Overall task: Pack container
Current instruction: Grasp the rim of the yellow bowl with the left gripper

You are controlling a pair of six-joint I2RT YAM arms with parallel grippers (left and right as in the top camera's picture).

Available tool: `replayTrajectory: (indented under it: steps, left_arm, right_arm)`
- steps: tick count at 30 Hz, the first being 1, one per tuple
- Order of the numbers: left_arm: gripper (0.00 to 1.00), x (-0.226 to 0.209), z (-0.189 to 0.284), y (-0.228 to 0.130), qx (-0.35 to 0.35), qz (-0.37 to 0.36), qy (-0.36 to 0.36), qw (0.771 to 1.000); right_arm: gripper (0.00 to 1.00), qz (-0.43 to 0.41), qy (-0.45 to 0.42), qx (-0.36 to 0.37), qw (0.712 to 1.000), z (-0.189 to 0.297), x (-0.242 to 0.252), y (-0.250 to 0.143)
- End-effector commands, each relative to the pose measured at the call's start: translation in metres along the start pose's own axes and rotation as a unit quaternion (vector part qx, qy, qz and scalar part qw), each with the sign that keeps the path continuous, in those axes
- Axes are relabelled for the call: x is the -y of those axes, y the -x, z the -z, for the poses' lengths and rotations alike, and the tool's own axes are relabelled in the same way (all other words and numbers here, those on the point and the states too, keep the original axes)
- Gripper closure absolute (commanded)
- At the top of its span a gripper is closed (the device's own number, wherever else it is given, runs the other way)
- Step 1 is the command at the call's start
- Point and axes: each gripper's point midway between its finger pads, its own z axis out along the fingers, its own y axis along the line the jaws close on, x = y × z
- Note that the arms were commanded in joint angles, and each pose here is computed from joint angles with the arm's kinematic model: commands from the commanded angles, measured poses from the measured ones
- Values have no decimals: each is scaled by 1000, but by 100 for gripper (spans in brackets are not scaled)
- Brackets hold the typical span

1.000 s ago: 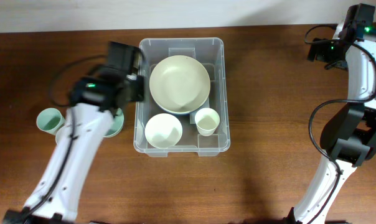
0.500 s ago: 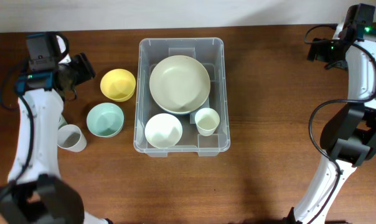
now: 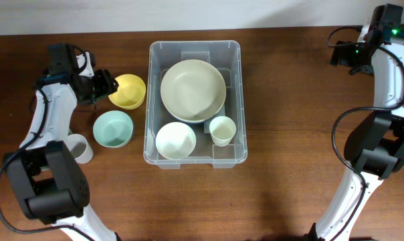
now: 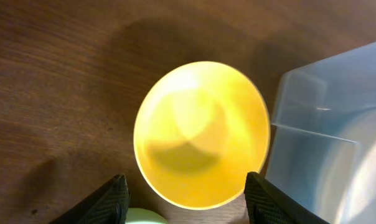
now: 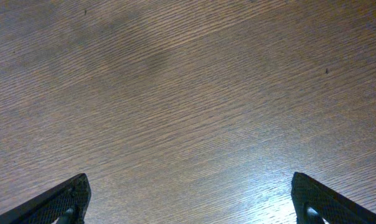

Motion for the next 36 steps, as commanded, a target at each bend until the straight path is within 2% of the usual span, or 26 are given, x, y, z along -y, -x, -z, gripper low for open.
replayTrajectory:
  steps: [1,19,21,27,32,36]
  left_arm:
    - [39,-9,-20,-9,-23,-1,3,1000]
    - [41,-35,-63,-27,-57,9,37,998]
    - [44,-37,-67,-30,-62,11,38,997]
    - [65,-37,-67,-28,-59,10,37,998]
    - [68,-37,-67,-29,-60,10,37,997]
    - [76,-37,-67,-28,-59,9,37,998]
  right_arm:
    - [1,-6,1,5,1000,6,0,1]
    - [1,-6,1,5,1000,6,0,1]
    - [1,-6,1,5,1000,6,0,1]
    - [1,-6,1,5,1000,6,0,1]
    - [1,-6,1,5,1000,6,0,1]
    - [1,-6,1,5,1000,6,0,1]
